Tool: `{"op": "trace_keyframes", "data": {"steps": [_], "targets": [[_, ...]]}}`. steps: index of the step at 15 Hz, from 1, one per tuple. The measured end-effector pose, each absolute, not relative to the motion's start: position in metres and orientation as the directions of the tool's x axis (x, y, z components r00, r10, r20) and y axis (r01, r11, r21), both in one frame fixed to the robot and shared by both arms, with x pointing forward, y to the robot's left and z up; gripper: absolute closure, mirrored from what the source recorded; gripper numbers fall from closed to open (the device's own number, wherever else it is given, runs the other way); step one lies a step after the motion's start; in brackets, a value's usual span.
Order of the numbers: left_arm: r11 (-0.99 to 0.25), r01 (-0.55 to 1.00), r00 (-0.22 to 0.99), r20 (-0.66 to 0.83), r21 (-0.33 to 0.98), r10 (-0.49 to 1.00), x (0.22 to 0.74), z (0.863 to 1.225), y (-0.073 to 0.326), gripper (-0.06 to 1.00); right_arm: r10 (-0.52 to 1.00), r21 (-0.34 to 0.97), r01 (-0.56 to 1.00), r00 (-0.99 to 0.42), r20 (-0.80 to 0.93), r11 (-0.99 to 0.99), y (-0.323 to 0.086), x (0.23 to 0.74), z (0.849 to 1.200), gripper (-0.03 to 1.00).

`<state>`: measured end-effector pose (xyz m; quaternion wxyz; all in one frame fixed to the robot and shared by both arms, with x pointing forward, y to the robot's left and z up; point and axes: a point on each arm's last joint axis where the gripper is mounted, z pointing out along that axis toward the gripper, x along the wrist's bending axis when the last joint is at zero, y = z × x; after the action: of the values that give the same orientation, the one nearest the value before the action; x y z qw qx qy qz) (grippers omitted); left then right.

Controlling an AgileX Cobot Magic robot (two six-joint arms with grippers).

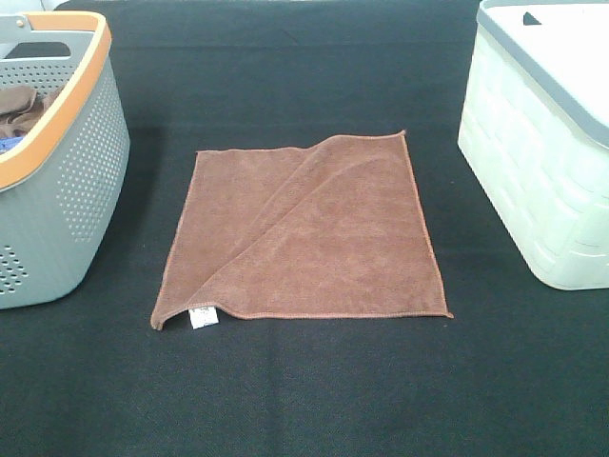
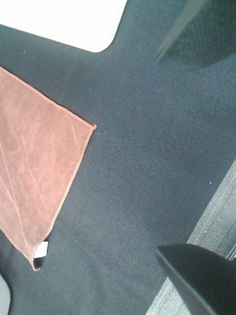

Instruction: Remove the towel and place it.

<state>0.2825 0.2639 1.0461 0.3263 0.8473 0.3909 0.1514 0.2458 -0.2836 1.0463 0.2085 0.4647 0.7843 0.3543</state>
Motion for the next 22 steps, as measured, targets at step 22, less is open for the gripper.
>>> {"op": "trace_keyframes", "data": {"steps": [22], "targets": [[-0.123, 0.415, 0.155, 0.063, 0.901, 0.986, 0.232, 1.056, 0.292, 0.04, 0.983, 0.843, 0.526, -0.18, -0.019, 0.113, -0.286, 0.227, 1.046, 0.07]]}}
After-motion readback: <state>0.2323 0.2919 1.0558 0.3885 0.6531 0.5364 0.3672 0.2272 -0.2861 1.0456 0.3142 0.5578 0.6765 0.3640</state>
